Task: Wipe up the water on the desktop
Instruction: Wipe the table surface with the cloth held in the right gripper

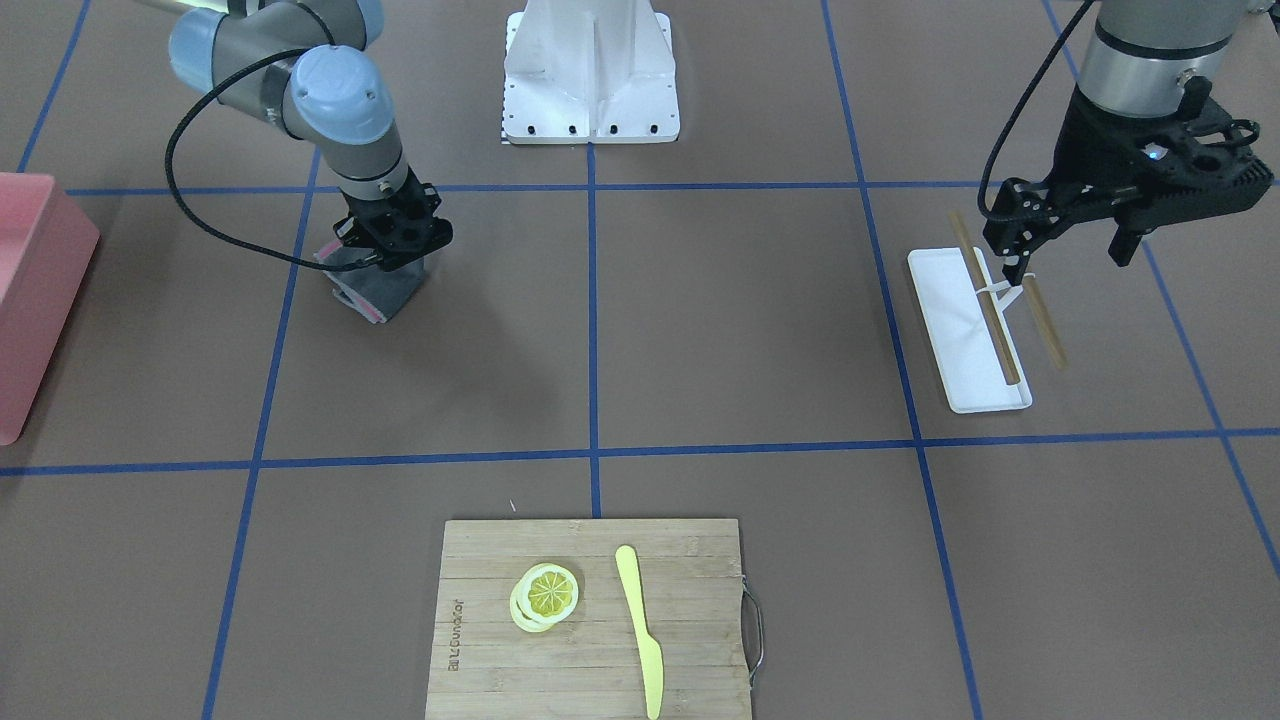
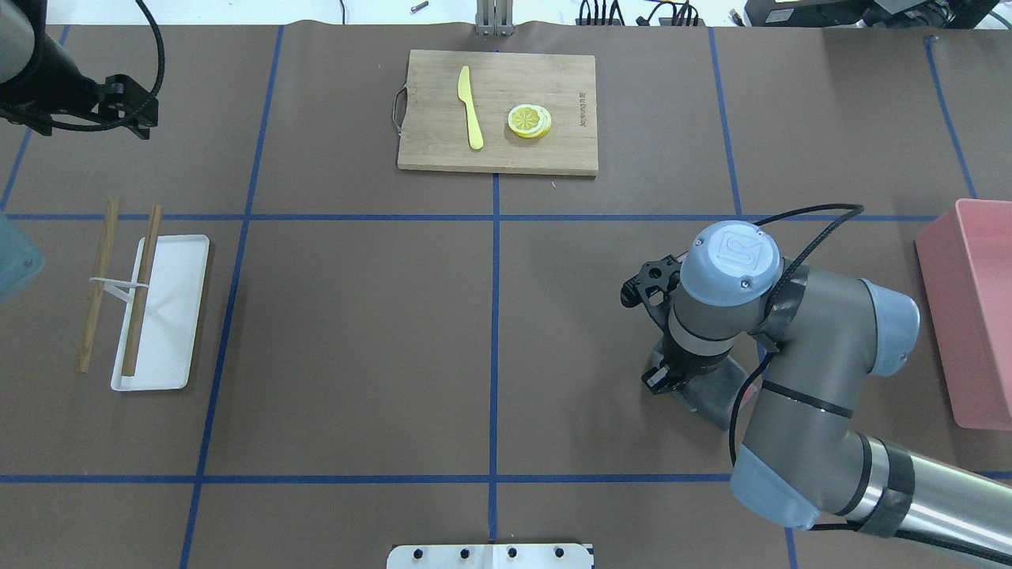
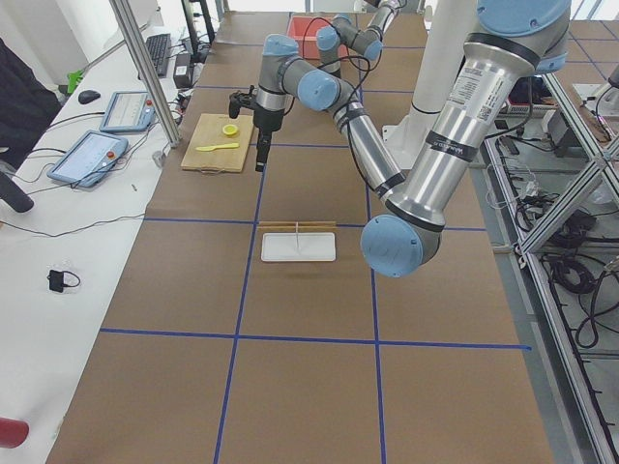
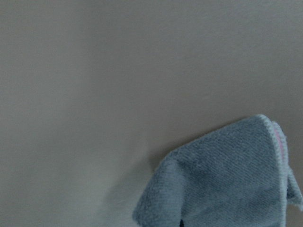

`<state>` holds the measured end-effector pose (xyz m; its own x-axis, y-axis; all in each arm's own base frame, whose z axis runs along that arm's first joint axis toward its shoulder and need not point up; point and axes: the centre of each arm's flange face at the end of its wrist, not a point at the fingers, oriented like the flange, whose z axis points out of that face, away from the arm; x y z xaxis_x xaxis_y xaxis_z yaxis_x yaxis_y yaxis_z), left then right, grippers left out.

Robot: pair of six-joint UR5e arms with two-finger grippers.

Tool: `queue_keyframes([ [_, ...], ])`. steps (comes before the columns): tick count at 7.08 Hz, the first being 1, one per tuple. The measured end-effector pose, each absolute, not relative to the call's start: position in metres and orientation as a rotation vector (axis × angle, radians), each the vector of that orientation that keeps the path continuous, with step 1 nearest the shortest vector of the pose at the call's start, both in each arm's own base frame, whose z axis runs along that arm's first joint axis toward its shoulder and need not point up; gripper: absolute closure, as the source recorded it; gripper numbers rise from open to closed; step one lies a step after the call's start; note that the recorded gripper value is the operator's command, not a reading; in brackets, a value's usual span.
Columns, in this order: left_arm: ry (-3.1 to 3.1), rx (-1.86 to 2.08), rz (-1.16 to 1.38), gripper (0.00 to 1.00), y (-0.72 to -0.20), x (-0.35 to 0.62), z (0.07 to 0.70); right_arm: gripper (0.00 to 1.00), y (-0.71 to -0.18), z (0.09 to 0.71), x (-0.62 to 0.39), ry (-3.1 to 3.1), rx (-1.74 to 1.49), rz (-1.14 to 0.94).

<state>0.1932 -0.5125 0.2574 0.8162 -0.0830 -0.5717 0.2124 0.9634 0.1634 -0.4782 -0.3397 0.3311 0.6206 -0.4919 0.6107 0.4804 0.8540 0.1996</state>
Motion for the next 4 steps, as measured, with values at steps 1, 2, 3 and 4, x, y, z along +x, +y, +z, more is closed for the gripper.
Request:
queue_keyframes([
  [1, 0.594, 0.222, -0.159, 0.02, -0.514, 0.194, 0.259, 1.00, -0.327, 0.317, -0.483, -0.736, 0.002, -0.545],
  [2, 0.593, 0.220, -0.158, 0.02, -0.515, 0.196, 0.259, 1.00, -0.330, 0.315, -0.484, -0.738, -0.003, -0.527],
  [3, 0.592, 0.217, -0.159, 0.02, -0.516, 0.198, 0.259, 1.00, -0.349, 0.324, -0.480, -0.722, -0.005, -0.495],
  [4, 0.591, 0.214, -0.162, 0.02, -0.518, 0.200, 0.259, 1.00, -0.374, 0.337, -0.475, -0.706, -0.004, -0.457],
])
